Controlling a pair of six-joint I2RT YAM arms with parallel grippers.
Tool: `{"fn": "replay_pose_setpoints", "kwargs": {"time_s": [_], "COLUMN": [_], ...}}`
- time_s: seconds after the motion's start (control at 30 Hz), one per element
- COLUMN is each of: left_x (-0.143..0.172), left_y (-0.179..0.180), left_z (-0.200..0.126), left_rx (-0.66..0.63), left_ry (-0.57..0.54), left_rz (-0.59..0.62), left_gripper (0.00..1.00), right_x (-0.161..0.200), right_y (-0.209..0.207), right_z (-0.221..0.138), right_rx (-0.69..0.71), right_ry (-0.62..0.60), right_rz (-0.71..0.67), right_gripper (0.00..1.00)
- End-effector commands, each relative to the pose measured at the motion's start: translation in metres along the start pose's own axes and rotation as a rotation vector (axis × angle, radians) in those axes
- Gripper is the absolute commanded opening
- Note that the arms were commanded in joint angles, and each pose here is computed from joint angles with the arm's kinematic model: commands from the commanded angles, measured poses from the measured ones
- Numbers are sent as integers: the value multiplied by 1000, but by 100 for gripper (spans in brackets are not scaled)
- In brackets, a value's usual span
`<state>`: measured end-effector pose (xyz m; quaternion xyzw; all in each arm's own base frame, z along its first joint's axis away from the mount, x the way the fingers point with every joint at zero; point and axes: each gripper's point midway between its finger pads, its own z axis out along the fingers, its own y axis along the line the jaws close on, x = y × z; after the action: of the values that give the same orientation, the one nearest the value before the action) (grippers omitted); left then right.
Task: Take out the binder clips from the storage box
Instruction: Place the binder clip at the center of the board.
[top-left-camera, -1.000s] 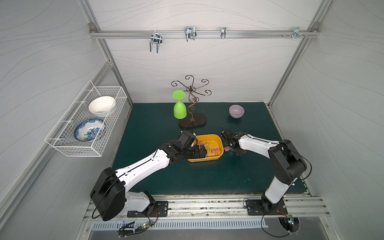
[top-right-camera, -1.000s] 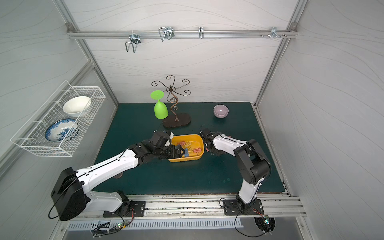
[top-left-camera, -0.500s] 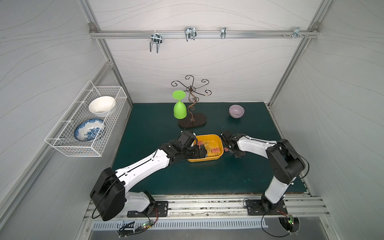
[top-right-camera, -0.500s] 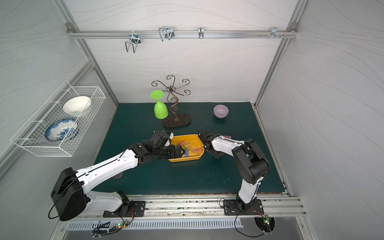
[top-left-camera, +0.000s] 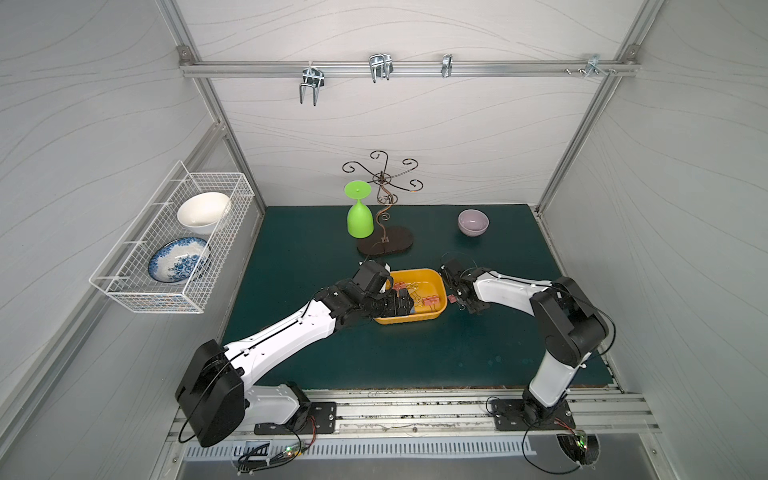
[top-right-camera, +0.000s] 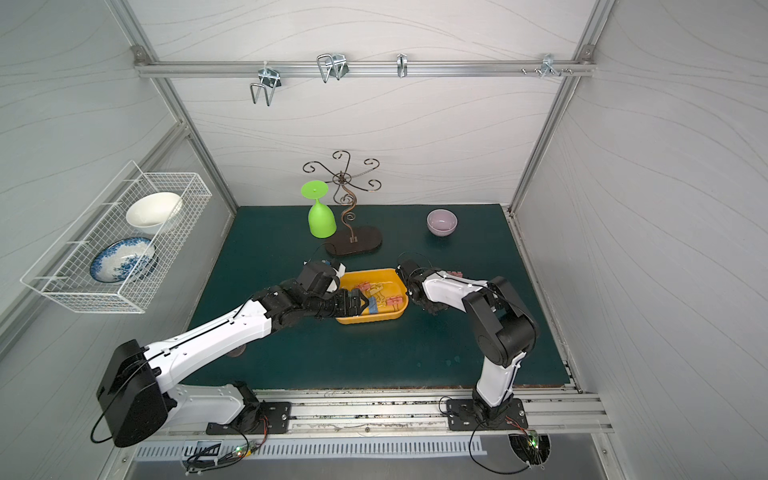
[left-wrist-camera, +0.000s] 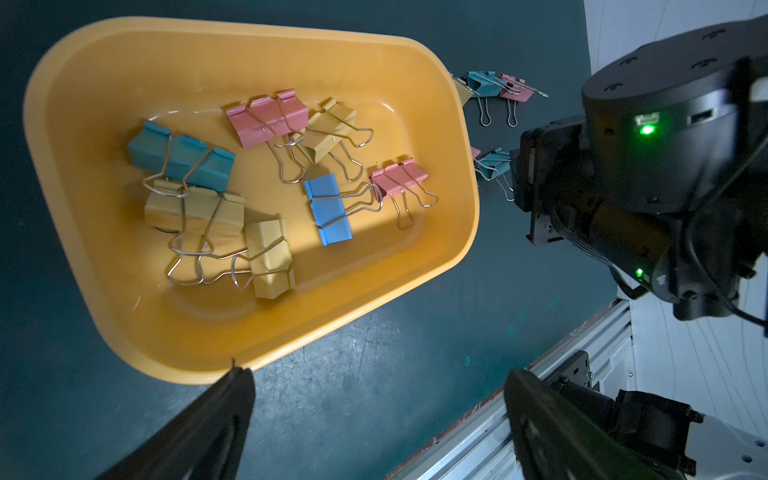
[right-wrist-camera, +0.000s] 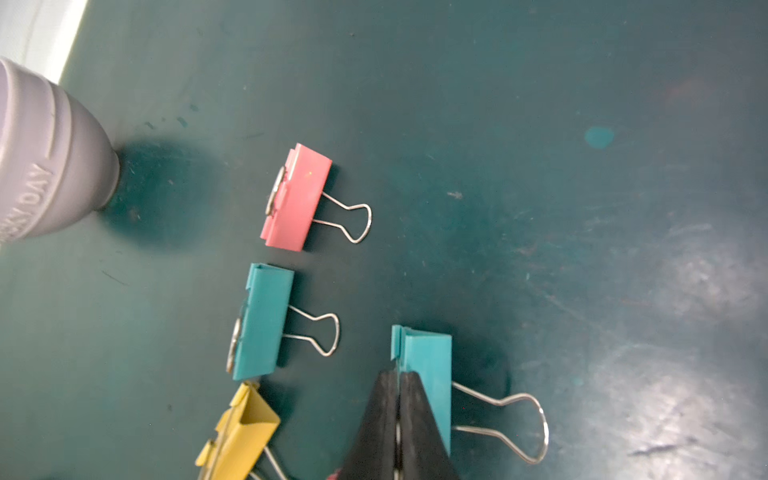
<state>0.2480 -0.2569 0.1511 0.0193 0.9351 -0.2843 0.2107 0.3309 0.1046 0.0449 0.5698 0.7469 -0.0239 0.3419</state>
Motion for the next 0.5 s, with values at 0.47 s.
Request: {"fn": "replay_pose_setpoints", "kwargs": {"time_s": [0.47], "left_x": [-13], "left_y": [-10], "left_z": [-11], "left_rx": [20], "left_ry": [-51], "left_rz": [5], "left_gripper": [98], "right_x": [-7], "right_y": [7], "right_z": [4], "right_rx": [-10], "right_ry": [-71], "right_rz": [11], "right_gripper": [6]}}
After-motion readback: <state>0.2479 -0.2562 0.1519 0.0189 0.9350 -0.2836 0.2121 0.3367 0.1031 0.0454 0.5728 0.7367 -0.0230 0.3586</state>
